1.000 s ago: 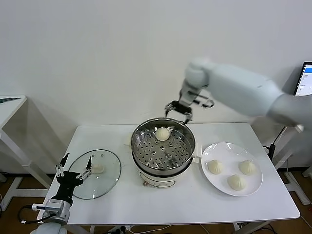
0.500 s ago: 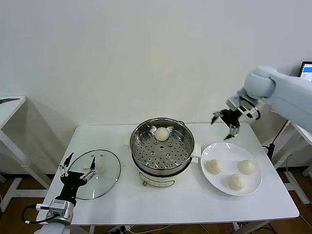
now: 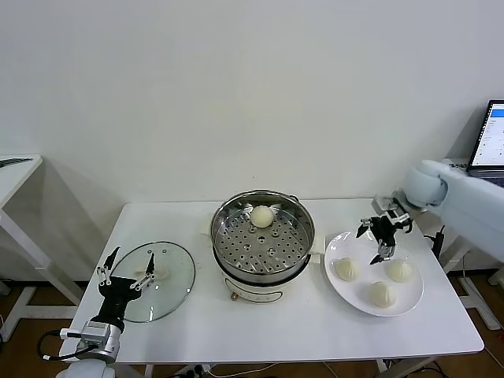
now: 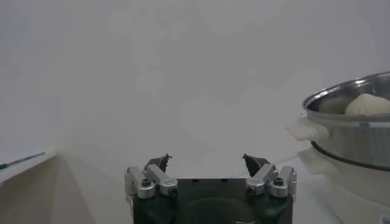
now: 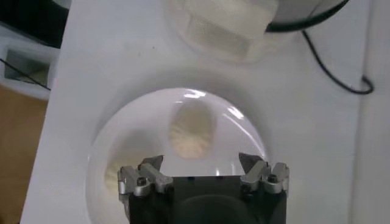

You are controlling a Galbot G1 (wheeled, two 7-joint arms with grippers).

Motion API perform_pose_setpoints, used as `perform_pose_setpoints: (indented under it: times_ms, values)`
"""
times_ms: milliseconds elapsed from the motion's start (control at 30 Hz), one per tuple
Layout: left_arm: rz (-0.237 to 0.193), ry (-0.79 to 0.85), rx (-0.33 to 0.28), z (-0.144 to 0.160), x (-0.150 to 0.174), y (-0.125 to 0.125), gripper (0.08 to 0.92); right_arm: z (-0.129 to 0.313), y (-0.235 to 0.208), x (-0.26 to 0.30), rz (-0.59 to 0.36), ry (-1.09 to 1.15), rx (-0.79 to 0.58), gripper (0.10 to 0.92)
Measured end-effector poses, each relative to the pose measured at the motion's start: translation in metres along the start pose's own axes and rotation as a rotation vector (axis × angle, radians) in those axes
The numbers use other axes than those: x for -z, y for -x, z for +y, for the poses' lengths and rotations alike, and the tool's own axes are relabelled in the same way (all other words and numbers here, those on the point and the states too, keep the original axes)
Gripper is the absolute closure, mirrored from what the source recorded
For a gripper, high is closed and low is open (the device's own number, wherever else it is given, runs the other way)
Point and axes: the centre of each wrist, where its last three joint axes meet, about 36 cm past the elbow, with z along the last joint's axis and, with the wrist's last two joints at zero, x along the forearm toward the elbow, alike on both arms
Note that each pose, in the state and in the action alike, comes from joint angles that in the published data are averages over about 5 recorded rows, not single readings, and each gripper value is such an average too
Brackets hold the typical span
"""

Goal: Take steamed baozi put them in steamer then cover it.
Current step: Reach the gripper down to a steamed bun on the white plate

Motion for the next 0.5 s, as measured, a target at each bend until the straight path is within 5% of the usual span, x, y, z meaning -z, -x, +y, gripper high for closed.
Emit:
perform_pose_setpoints:
  times_ms: [500]
  values:
    - [0.009,0.003,0.003,0.0,-0.004,0.0,0.177,0.005,0.06,0.002,0.006,0.053,-0.003,0.2]
